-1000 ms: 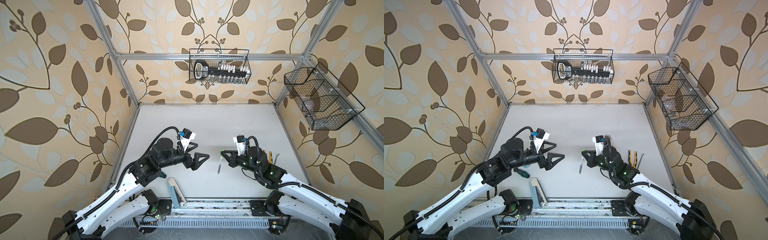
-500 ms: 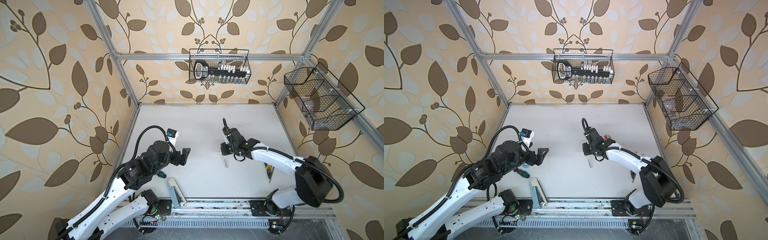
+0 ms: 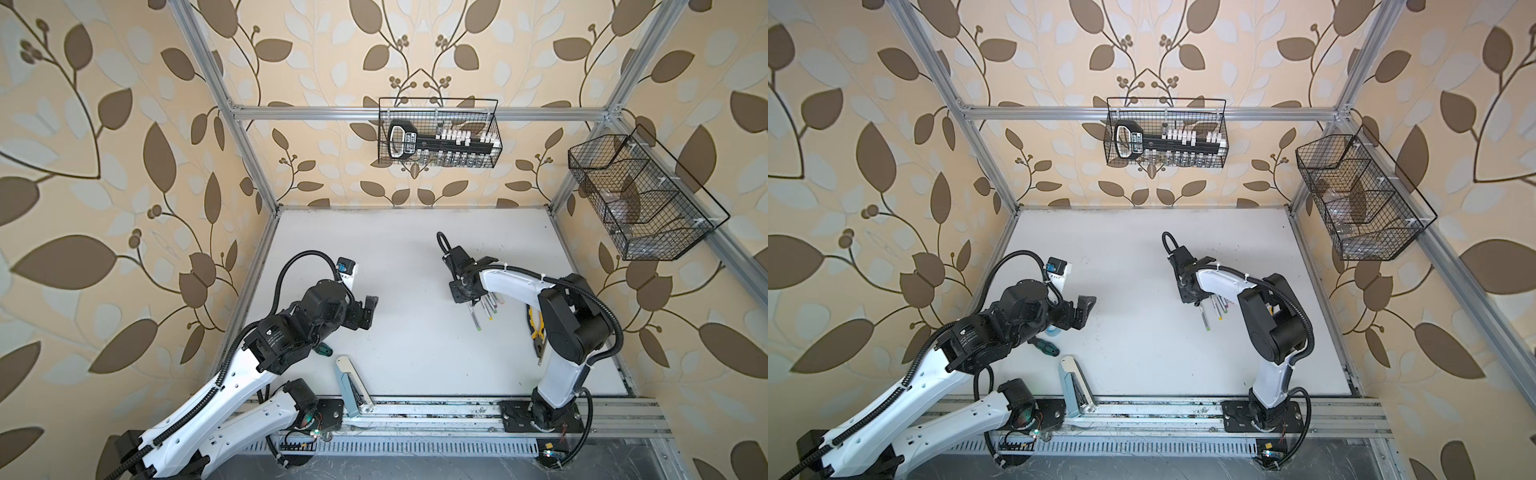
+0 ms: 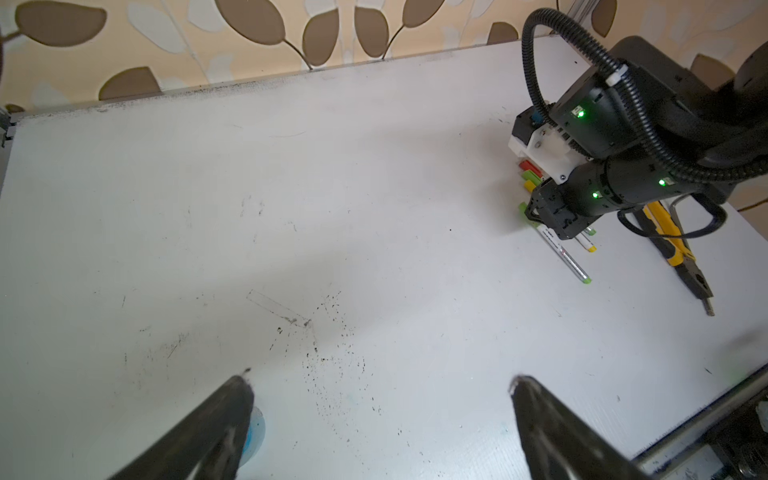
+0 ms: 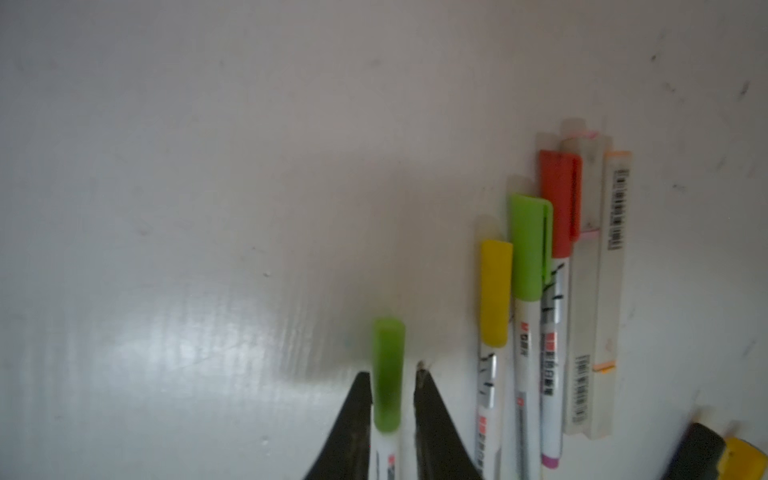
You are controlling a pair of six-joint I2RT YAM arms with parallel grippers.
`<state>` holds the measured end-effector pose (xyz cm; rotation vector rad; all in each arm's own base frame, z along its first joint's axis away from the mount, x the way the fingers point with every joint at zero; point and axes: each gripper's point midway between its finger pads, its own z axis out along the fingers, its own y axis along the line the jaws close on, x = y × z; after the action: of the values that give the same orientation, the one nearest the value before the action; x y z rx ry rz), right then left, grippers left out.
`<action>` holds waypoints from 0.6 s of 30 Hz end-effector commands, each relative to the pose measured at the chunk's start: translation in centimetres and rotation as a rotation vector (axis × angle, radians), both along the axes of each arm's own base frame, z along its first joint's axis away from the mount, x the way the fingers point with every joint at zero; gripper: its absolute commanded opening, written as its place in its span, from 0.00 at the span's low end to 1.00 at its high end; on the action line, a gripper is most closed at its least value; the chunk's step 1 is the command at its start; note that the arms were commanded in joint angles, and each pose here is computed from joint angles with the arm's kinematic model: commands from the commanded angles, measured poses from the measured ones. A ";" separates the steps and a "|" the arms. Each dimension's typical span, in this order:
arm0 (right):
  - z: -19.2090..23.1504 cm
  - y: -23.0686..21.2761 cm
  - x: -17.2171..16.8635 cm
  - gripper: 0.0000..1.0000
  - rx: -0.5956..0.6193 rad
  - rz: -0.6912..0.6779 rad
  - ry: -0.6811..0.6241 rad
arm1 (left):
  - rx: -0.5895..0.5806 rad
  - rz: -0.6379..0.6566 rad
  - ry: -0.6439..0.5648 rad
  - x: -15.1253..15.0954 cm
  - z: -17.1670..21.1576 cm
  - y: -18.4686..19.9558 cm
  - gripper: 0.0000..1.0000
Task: Insert the pens into the pen caps
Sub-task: 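Carry the green-capped pen to the other markers and release it with the right gripper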
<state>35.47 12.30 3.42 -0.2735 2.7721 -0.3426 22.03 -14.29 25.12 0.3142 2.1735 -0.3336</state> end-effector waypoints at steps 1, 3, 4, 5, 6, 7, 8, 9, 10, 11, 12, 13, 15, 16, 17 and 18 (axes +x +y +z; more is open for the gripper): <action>0.7 -1.1 0.3 0.32 -0.075 -0.001 -0.006 | 0.006 0.013 -0.040 0.4 1.1 0.3 0.99; 1.2 -1.0 0.6 0.39 -0.072 0.002 -0.024 | 0.011 0.018 -0.042 0.6 1.0 0.3 0.99; 1.6 -1.0 0.6 0.41 -0.069 0.004 -0.034 | 0.015 0.017 -0.041 0.7 0.9 0.2 0.99; 1.9 -1.0 0.7 0.43 -0.067 0.006 -0.042 | 0.018 0.021 -0.038 0.8 0.6 0.2 0.99; 2.2 -1.1 0.6 0.46 -0.065 0.007 -0.052 | 0.021 0.031 -0.035 1.0 0.3 0.3 0.99; 2.5 -1.0 0.6 0.48 -0.057 0.009 -0.064 | 0.025 0.043 -0.028 1.2 0.0 0.4 0.99; 2.7 -1.0 0.5 0.51 -0.047 0.013 -0.073 | 0.025 0.055 -0.023 1.5 -0.2 0.5 0.99; 2.9 -1.0 0.5 0.54 -0.029 0.016 -0.085 | 0.027 0.062 -0.018 1.7 -0.4 0.5 0.99; 3.0 -0.9 0.3 0.56 -0.014 0.023 -0.092 | 0.030 0.074 -0.015 2.0 -0.7 0.6 0.99; 3.2 -0.8 0.3 0.60 0.000 0.029 -0.105 | 0.037 0.089 -0.013 2.3 -1.0 0.9 0.99; 3.4 -0.8 0.4 0.64 0.009 0.039 -0.120 | 0.045 0.108 -0.020 2.8 -1.3 1.2 0.99; 3.5 -0.7 0.3 0.67 0.015 0.049 -0.130 | 0.053 0.128 -0.030 3.2 -1.5 1.6 0.99; 3.8 -0.9 0.4 0.72 0.015 0.055 -0.161 | 0.078 0.165 -0.059 4.1 -2.1 2.5 0.99; 4.0 -1.0 0.4 0.75 0.018 0.058 -0.175 | 0.083 0.175 -0.074 4.4 -2.3 2.8 0.99; 4.3 -1.0 0.5 0.83 0.025 0.060 -0.192 | 0.091 0.186 -0.091 4.7 -2.7 3.2 0.99; 4.5 -1.1 0.5 0.86 0.030 0.061 -0.208 | 0.108 0.191 -0.114 5.1 -2.9 3.6 0.99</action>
<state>35.57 11.30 7.29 -0.2872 2.6103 -0.3134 25.47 -11.95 21.18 0.2054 2.1999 -0.1657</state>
